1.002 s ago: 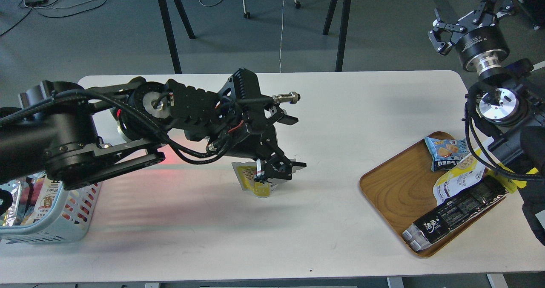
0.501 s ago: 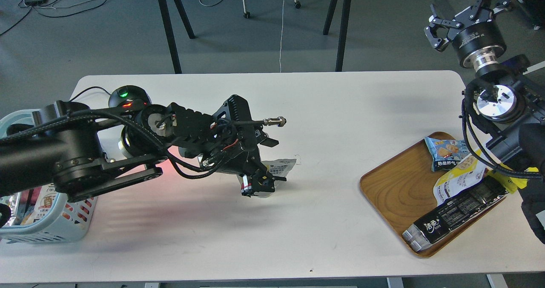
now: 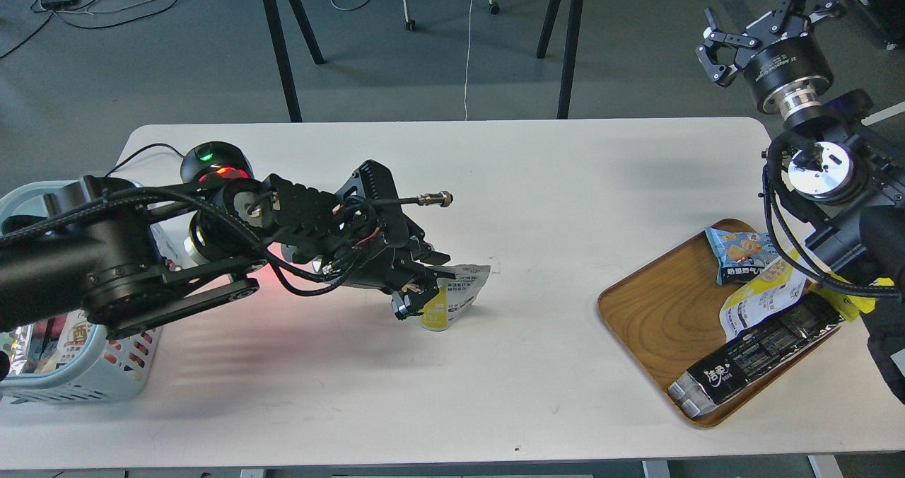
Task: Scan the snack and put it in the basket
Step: 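Reach the left gripper to the yellow pouch and grasp it, then lift the yellow pouch past the scanner toward the blue basket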
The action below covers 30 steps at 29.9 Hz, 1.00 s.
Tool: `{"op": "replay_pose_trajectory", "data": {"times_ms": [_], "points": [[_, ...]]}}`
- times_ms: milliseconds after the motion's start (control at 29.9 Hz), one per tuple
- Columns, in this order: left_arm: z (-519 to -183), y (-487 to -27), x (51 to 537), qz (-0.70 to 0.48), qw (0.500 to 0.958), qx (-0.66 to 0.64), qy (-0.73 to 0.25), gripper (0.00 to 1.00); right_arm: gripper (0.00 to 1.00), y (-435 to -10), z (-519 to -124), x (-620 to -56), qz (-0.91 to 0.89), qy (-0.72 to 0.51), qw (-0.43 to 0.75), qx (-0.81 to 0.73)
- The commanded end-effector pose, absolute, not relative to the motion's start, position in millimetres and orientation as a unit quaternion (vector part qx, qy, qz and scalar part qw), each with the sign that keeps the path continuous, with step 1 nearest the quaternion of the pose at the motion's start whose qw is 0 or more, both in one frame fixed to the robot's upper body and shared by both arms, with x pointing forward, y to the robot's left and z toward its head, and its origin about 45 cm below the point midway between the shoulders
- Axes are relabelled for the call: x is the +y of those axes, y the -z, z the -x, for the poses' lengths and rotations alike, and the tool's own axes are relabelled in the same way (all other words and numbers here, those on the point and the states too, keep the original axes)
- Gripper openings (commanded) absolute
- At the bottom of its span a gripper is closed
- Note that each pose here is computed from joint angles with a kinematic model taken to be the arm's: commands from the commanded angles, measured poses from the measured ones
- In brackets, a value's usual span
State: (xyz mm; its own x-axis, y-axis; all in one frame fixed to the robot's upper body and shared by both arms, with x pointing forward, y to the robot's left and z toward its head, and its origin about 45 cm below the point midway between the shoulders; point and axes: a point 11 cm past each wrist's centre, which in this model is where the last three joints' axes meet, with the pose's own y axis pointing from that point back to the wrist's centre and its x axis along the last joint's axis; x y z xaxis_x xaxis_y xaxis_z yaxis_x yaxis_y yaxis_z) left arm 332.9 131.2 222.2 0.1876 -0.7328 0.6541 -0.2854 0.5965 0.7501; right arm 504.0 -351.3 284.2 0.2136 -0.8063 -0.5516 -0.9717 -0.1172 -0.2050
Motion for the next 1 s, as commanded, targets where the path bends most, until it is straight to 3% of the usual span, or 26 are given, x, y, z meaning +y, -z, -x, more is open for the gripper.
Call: {"op": "replay_pose_trajectory", "data": {"times_ms": [0, 334, 501, 702, 969], "points": [[-332, -223, 131, -0.412, 0.651, -0.613, 0.175, 0.01, 0.99, -286, -504, -353, 0.731, -0.152, 0.269, 0.608], [-330, -231, 144, -0.409, 0.652, -0.612, 0.179, 0.00, 0.99, -288, -504, -356, 0.730, -0.149, 0.269, 0.610], [-330, -257, 160, -0.403, 0.647, -0.624, 0.171, 0.00, 0.99, -290, -504, -359, 0.730, -0.147, 0.269, 0.611], [-344, -283, 199, -0.423, 0.646, -0.619, 0.141, 0.00, 0.99, -289, -504, -359, 0.729, -0.147, 0.269, 0.612], [-362, -285, 260, -0.486, 0.645, -0.579, 0.113, 0.00, 0.99, -292, -504, -360, 0.728, -0.145, 0.271, 0.612]]}}
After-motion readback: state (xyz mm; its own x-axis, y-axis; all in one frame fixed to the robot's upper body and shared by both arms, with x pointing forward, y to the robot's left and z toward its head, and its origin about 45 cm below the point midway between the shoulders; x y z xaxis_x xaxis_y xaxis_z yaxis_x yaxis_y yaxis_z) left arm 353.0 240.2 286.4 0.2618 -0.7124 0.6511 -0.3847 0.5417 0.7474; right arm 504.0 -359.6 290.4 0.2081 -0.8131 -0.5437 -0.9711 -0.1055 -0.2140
